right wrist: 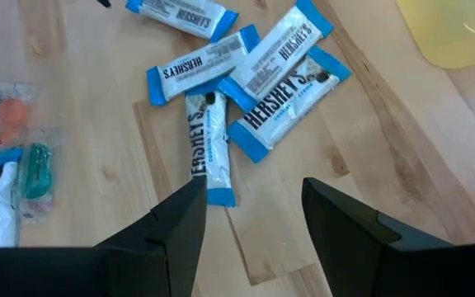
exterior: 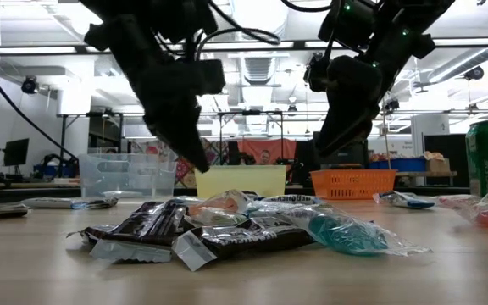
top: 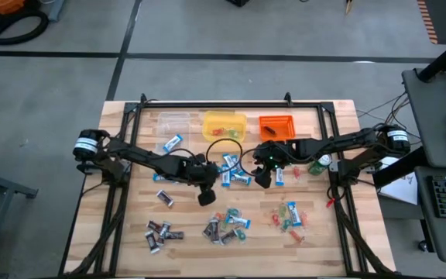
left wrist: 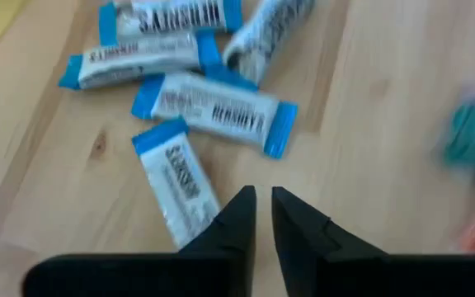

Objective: Sort candy
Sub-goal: Put the white chocolate into the transparent bin

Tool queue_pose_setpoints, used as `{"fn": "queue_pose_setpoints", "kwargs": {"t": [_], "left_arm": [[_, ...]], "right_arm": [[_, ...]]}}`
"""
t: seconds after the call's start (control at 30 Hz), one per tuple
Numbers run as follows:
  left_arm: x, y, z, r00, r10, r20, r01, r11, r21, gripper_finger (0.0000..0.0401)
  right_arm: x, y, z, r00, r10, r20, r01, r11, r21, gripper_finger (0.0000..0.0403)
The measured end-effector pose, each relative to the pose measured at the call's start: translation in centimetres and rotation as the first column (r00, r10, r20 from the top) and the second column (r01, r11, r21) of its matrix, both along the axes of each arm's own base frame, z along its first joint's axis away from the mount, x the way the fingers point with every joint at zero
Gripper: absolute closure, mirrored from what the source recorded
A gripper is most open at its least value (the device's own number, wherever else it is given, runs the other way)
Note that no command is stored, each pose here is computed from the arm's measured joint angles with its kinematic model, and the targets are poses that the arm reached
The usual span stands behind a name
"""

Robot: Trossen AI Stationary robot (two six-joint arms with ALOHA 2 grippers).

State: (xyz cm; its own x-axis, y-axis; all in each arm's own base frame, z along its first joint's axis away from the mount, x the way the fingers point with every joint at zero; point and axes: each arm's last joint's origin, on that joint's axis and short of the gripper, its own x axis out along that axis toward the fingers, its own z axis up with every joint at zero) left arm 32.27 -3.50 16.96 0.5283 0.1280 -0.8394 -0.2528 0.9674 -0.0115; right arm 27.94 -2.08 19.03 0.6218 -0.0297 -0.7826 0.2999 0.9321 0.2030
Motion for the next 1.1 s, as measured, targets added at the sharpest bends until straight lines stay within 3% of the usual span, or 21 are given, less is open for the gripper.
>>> {"fn": "queue_pose_setpoints", "kwargs": {"t": [0.13, 0.3, 0.53, 0.9, 1.1], "left_arm": [[-0.8, 0.0, -0.8, 0.999, -0.024, -0.024, 0.025, 1.000, 0.020, 0.0322], [-1.5, 0.2, -2.4, 0.998, 0.017, 0.053, -0.021, 0.997, 0.080, 0.0268], [-2.3, 0.4, -3.7, 0.990, 0.089, 0.107, -0.098, 0.991, 0.086, 0.0228], [-2.0, 0.4, -6.6, 0.986, 0.148, 0.076, -0.154, 0.984, 0.093, 0.0224], [-2.1, 0.4, -6.8, 0.988, 0.142, 0.067, -0.147, 0.985, 0.084, 0.0274]], "right_arm": [[0.0, 0.1, -0.1, 1.000, 0.004, 0.004, -0.004, 1.000, 0.000, 0.0211], [0.1, 0.2, -0.1, 1.000, 0.009, 0.019, -0.009, 1.000, -0.002, 0.0211], [0.1, 0.2, -0.2, 0.999, 0.015, 0.030, -0.015, 1.000, -0.008, 0.0211], [0.4, 0.2, 0.1, 0.997, 0.020, 0.070, -0.019, 1.000, -0.015, 0.0211], [0.4, 0.3, 0.0, 0.997, 0.024, 0.069, -0.023, 1.000, -0.016, 0.0211]]}}
